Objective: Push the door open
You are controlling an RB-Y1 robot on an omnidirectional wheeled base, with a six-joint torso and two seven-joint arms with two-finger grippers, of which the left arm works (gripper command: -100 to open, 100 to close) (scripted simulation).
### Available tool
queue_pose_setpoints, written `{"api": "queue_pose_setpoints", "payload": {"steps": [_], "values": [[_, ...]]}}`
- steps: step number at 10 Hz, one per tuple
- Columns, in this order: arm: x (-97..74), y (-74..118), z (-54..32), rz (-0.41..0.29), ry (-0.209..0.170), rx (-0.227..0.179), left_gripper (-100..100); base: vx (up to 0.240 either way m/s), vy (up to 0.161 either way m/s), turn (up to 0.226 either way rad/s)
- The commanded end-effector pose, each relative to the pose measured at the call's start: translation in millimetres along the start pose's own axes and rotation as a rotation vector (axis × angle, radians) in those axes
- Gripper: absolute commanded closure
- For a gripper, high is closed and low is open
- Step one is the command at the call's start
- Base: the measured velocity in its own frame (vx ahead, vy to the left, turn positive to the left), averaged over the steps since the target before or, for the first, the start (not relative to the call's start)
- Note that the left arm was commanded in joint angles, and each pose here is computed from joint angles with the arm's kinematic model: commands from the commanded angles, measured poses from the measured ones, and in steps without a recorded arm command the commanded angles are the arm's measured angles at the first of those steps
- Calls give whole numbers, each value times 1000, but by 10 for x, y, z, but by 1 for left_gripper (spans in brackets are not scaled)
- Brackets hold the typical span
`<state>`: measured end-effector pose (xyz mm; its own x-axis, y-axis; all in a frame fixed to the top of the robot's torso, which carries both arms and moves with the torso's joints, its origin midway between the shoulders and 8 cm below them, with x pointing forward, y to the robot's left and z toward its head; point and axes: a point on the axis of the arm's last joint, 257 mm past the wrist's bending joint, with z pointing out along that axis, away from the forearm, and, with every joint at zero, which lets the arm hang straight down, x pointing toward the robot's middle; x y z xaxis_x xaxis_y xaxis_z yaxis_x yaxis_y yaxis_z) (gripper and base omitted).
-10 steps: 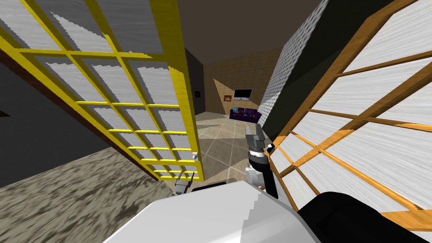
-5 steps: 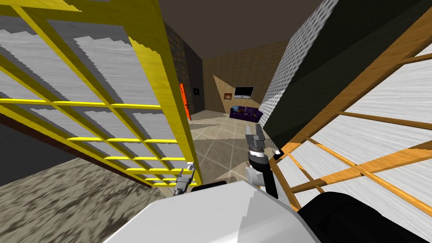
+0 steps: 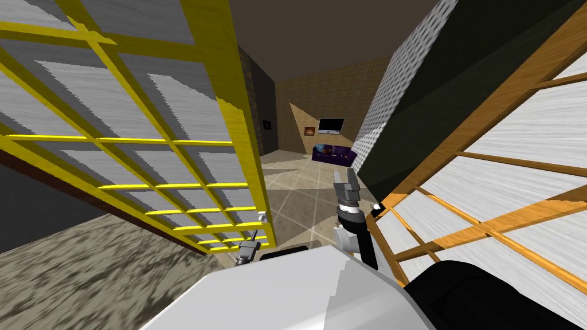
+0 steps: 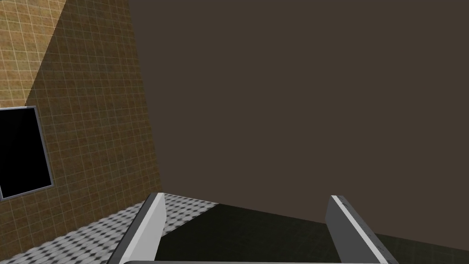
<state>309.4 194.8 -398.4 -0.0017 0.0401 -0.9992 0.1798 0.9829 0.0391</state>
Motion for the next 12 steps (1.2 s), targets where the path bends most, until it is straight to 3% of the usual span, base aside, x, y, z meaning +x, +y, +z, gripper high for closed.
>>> {"api": "queue_pose_setpoints", "payload": {"steps": [1,2,3,5,6,9,12], "values": [[0,0,0,0,0,0,100,-9,2,0],[0,0,0,0,0,0,100,0,0,0],[26,128,-91,11,6,-14,-100,-119,-52,164],[5,79,-95,-30,-5,-53,-100,-205,-93,148],[15,92,-92,-15,0,-39,-100,-75,-41,21],[35,225,-68,16,9,-31,-100,143,-31,-17],[21,226,29,7,4,-43,-100,229,-21,-21]]}}
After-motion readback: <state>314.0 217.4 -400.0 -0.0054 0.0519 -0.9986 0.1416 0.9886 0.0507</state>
